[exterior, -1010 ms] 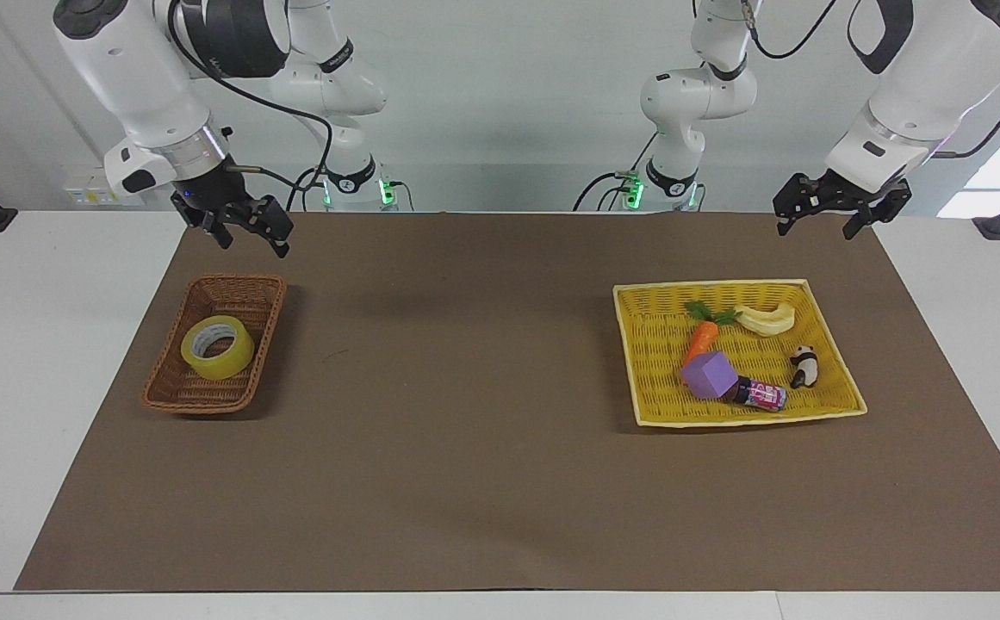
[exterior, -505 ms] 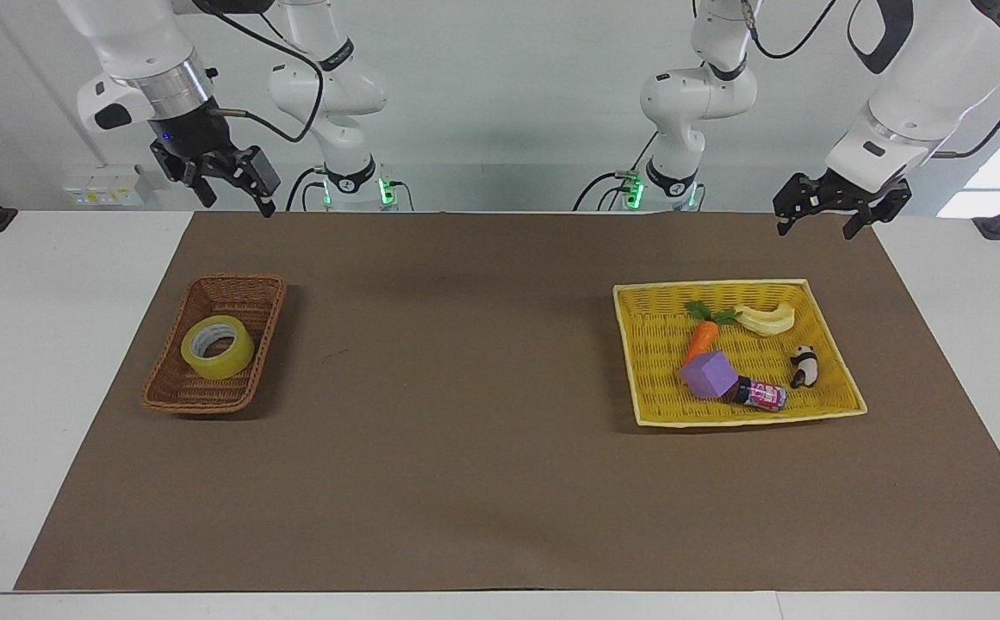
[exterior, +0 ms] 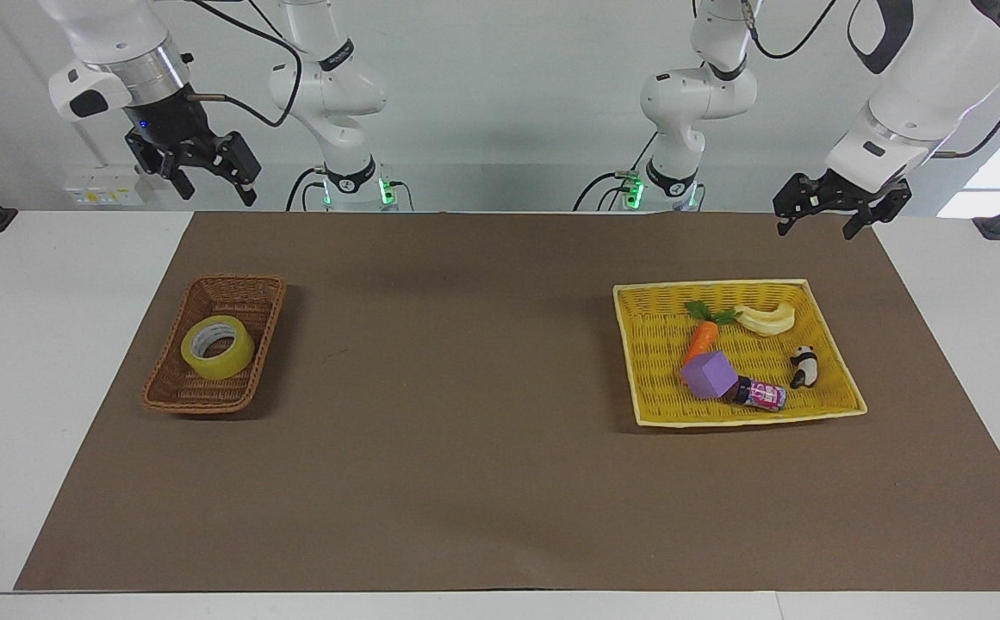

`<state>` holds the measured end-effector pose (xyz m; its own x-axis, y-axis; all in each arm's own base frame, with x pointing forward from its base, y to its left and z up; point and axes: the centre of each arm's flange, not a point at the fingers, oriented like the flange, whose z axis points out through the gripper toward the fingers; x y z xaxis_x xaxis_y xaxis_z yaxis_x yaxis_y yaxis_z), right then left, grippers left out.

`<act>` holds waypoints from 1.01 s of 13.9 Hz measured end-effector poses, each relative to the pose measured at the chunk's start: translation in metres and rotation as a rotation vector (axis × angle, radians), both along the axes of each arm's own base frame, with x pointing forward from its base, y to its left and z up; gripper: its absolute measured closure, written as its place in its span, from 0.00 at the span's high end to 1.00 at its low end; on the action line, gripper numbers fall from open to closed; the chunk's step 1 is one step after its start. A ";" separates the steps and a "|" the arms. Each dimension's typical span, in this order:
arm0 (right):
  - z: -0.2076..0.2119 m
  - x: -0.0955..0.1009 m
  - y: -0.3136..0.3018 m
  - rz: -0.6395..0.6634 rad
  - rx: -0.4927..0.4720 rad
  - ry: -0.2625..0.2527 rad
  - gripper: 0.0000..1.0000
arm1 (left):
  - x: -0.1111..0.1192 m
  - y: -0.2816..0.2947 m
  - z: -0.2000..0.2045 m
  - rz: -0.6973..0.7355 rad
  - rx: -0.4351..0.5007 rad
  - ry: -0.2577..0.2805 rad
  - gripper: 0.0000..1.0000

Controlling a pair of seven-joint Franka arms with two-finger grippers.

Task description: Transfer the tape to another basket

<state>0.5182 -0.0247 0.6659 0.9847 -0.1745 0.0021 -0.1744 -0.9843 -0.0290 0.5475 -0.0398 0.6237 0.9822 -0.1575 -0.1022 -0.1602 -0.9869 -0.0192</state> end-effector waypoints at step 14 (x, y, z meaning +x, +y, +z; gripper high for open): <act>0.017 -0.014 0.009 0.016 -0.012 -0.017 1.00 | 0.000 0.000 0.000 0.000 0.000 0.000 1.00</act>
